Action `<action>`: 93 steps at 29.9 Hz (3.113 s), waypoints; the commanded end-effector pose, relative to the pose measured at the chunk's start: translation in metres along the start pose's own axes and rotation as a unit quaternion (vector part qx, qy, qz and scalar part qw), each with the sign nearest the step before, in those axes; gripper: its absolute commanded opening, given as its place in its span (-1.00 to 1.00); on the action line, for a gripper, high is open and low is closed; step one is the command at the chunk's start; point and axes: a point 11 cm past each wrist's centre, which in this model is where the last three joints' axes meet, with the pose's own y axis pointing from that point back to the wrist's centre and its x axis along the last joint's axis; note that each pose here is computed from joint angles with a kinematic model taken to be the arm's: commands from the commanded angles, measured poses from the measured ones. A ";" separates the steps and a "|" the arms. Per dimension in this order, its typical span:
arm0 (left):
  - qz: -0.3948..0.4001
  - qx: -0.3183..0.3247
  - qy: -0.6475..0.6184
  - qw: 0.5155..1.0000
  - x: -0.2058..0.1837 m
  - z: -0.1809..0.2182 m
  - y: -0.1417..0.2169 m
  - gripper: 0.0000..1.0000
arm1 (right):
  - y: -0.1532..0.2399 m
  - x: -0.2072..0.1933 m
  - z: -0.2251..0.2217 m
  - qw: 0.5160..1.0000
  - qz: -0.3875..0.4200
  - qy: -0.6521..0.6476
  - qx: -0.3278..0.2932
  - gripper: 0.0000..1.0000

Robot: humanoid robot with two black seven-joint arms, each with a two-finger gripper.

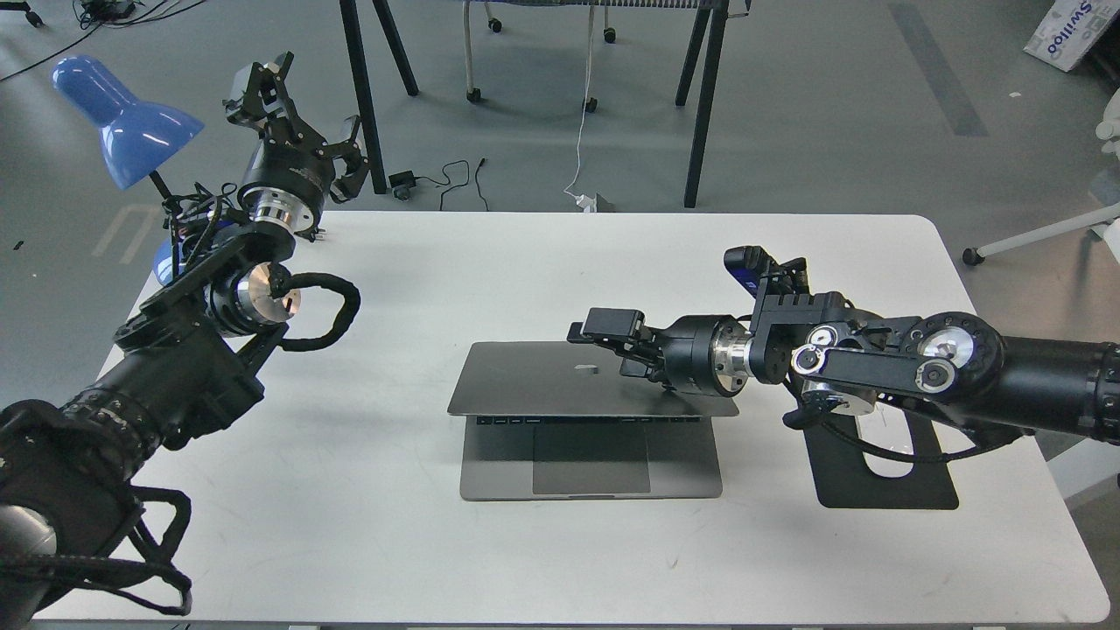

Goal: Close notebook with right arm

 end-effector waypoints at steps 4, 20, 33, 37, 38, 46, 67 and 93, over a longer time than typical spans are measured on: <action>0.000 0.000 0.000 1.000 0.000 0.000 0.000 1.00 | -0.006 -0.020 0.015 0.999 -0.028 0.016 -0.023 1.00; 0.001 -0.001 0.000 1.000 0.001 0.001 0.000 1.00 | -0.013 -0.047 0.050 0.996 -0.054 0.019 -0.072 1.00; 0.001 -0.001 0.001 1.000 0.001 0.001 0.000 1.00 | -0.012 -0.017 0.017 1.000 -0.010 0.003 -0.027 1.00; 0.001 -0.001 0.000 1.000 0.001 0.001 0.000 1.00 | -0.002 0.015 -0.007 0.999 0.035 -0.015 0.012 1.00; 0.001 -0.002 0.001 1.000 0.000 0.002 -0.001 1.00 | 0.001 0.024 -0.013 0.998 0.048 -0.020 0.023 1.00; 0.001 -0.001 0.001 1.000 0.000 0.000 0.000 1.00 | 0.049 0.139 -0.055 0.956 0.228 -0.119 0.143 1.00; 0.001 -0.001 0.001 1.000 0.000 0.000 0.000 1.00 | 0.143 0.205 0.000 0.712 0.342 -0.470 0.394 1.00; 0.000 0.000 0.000 1.000 0.000 0.000 0.000 1.00 | 0.132 0.177 0.054 0.636 0.312 -0.556 0.435 1.00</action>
